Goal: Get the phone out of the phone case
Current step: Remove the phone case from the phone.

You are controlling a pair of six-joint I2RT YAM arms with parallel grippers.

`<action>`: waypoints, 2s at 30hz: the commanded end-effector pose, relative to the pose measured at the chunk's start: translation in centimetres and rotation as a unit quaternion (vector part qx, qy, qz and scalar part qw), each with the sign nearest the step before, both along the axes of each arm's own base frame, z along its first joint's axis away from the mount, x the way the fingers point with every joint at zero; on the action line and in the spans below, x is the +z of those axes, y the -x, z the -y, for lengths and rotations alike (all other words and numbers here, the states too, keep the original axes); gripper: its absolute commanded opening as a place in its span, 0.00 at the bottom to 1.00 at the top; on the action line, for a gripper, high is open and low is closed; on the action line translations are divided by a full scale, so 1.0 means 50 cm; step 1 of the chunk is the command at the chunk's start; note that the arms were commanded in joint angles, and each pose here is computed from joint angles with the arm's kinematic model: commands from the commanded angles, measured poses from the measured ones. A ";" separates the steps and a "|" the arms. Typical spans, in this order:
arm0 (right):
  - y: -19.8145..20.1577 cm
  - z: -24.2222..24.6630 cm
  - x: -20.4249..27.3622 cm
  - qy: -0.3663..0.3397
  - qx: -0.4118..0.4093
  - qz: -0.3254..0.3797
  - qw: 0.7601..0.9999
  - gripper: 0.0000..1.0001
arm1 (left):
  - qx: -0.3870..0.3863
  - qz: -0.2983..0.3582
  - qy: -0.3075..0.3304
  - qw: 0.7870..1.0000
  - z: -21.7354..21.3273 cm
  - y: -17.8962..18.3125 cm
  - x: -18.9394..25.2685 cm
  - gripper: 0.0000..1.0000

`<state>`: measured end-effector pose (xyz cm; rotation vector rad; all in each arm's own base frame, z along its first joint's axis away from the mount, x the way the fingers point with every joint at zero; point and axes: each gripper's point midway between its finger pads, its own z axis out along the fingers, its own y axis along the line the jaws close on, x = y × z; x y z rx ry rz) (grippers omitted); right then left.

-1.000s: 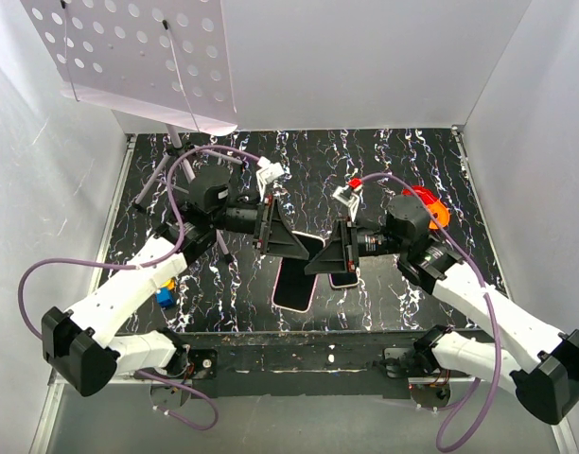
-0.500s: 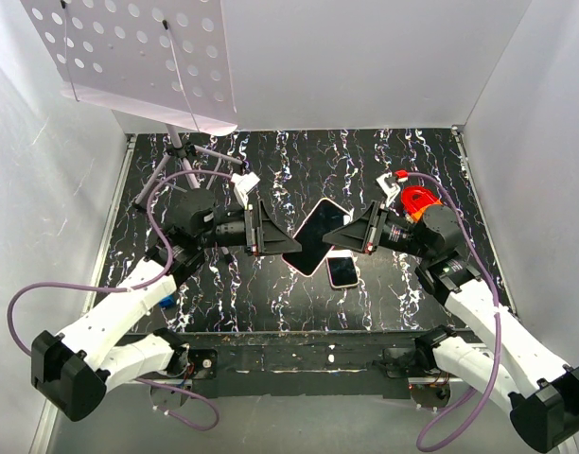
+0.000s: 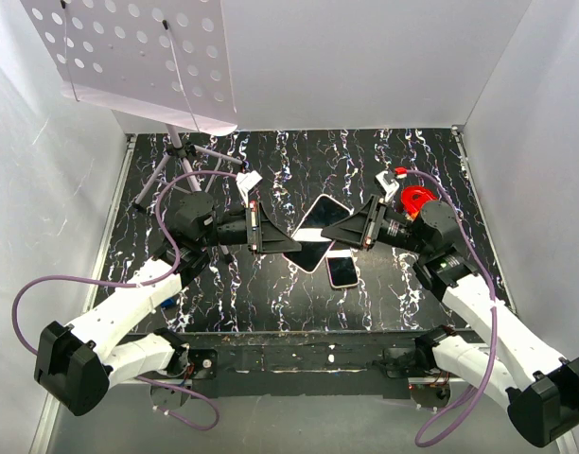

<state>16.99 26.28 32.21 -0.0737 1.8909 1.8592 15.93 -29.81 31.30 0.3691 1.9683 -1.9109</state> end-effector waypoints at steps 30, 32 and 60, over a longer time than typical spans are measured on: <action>-0.064 -0.028 0.135 -0.080 -0.005 0.068 0.995 0.01 | 0.010 -0.024 0.002 1.000 -0.008 0.009 0.009 0.60; -0.064 -0.020 0.139 -0.078 -0.009 0.066 0.995 0.01 | 0.028 -0.020 -0.004 0.999 -0.018 0.011 0.001 0.70; -0.066 -0.009 0.146 -0.063 -0.002 0.056 0.996 0.01 | -0.049 0.024 0.055 0.997 -0.014 0.038 0.069 0.19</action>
